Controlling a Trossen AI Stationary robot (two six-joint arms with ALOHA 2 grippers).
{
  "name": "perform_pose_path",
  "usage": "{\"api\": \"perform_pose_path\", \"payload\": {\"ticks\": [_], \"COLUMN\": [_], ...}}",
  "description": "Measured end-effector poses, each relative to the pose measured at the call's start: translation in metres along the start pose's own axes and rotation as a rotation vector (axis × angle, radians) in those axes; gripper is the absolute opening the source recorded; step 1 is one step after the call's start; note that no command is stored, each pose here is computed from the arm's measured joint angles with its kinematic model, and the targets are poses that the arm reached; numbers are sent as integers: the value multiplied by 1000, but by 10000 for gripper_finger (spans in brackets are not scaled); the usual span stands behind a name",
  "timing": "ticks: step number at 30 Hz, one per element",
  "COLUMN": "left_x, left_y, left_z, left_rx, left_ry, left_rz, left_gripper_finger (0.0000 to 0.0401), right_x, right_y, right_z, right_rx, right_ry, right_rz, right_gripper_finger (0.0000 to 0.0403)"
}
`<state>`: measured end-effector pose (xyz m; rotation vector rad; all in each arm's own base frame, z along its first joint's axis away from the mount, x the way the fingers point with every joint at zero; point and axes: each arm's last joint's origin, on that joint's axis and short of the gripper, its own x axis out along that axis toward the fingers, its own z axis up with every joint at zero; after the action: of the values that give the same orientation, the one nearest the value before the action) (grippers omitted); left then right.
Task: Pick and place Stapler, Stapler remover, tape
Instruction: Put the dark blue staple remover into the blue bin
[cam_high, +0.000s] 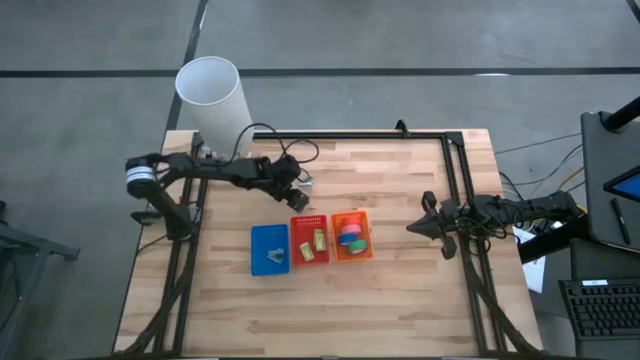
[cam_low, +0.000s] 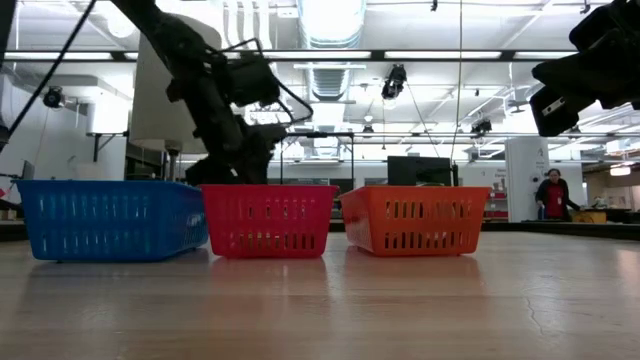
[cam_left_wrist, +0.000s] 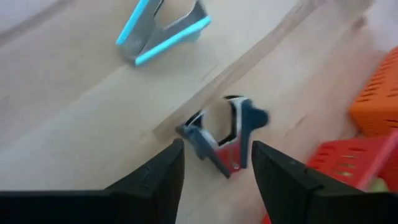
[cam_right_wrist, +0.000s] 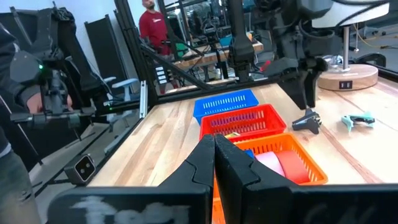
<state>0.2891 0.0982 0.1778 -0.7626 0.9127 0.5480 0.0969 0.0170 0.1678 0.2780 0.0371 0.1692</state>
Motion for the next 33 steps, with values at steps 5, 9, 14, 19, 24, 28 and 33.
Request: {"api": "perform_pose_path", "payload": {"ticks": [5,9,14,19,24,28,33], "left_x": [14,24,30,29,30,30,28], "left_y": [-2,2,2,2,6,9,10], "left_z": [4,3,3,6,5,6,7], "left_rx": [-11,-32,-27,21,18,22,48], "left_ry": [14,42,37,-1,0,5,13], "left_rz": [10,33,36,43,73,80,80], "left_gripper_finger": [188,188,180,140,72,39,39], "right_x": [0,0,0,0,0,0,0], "right_y": [0,0,0,0,0,0,0], "right_z": [0,0,0,0,0,0,0], "right_rx": [0,0,0,0,0,0,0], "right_ry": [0,0,0,0,0,0,0], "right_rz": [0,0,-1,0,0,0,0], "right_gripper_finger": [8,8,9,8,8,8,8]}}
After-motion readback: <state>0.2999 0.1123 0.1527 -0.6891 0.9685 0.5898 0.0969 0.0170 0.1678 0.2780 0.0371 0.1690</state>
